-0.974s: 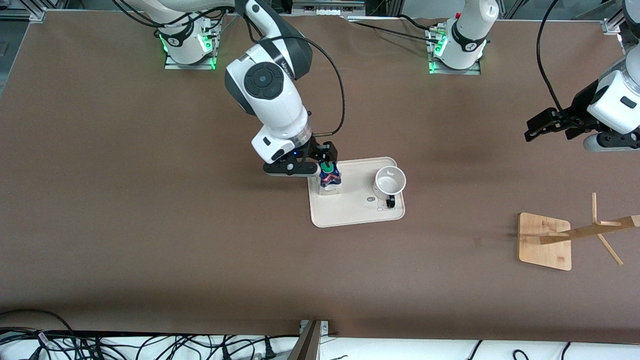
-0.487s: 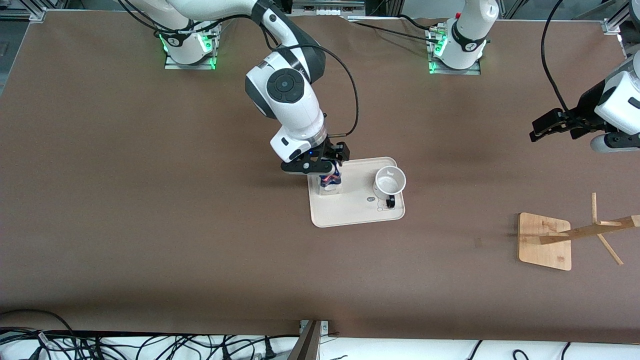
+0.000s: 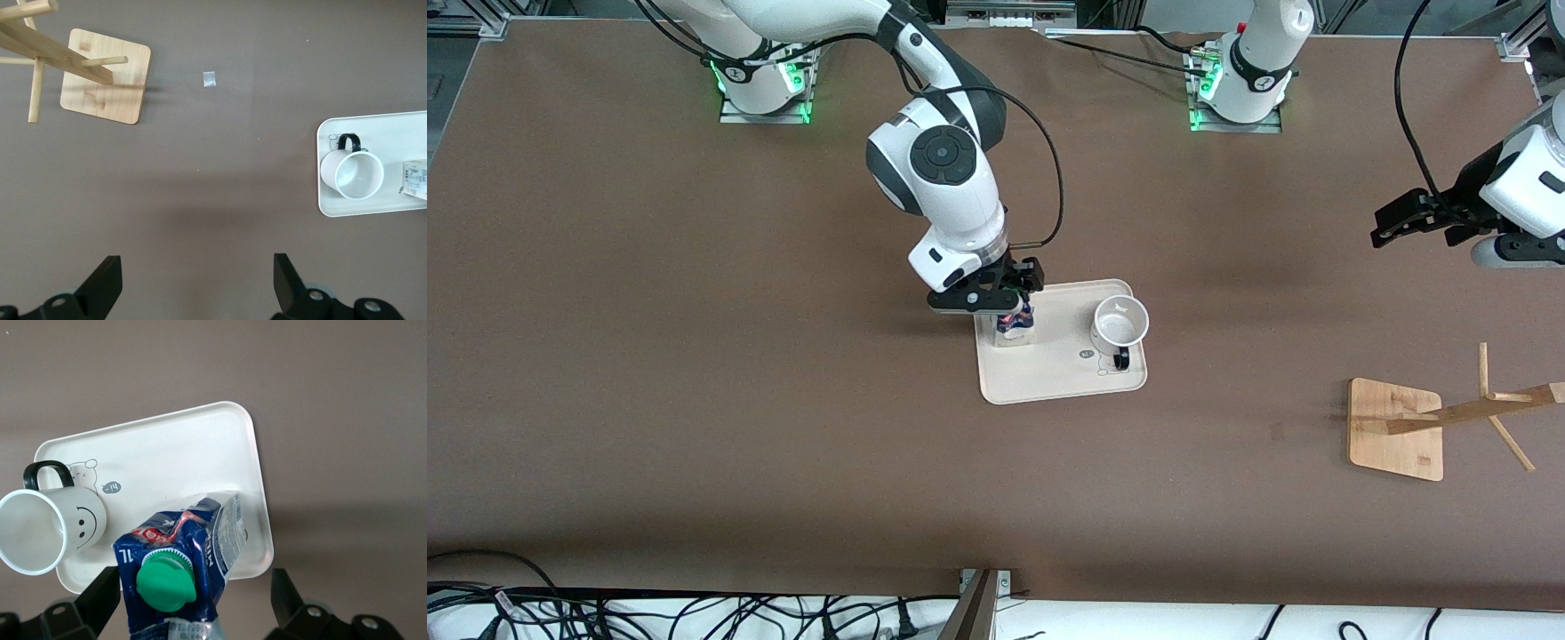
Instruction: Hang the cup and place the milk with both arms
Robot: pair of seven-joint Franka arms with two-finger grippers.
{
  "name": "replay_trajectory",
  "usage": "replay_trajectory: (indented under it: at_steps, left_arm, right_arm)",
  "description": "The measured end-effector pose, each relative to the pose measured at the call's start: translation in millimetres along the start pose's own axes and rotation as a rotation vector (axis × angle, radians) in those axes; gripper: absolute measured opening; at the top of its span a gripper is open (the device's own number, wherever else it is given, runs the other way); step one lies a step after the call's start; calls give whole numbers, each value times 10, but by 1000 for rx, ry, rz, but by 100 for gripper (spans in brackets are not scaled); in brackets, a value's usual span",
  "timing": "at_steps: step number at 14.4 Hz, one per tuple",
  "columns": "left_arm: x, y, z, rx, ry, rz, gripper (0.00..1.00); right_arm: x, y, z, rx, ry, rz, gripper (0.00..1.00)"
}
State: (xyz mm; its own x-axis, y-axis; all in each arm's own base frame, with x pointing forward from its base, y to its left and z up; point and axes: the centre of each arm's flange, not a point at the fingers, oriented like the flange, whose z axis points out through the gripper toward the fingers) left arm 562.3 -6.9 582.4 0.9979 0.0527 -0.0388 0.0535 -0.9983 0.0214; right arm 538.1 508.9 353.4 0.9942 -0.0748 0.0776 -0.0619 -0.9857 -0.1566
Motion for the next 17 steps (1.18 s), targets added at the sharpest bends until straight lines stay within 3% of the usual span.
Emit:
replay_trajectory:
  at_steps: [6, 17]
  left_arm:
    - [-1, 47, 20, 9, -7, 16, 100]
    - [-3, 116, 34, 10, -10, 27, 100]
  right_arm:
    - [-178, -179, 15, 13, 5, -33, 100]
    - [-207, -162, 259, -23, 7, -58, 97]
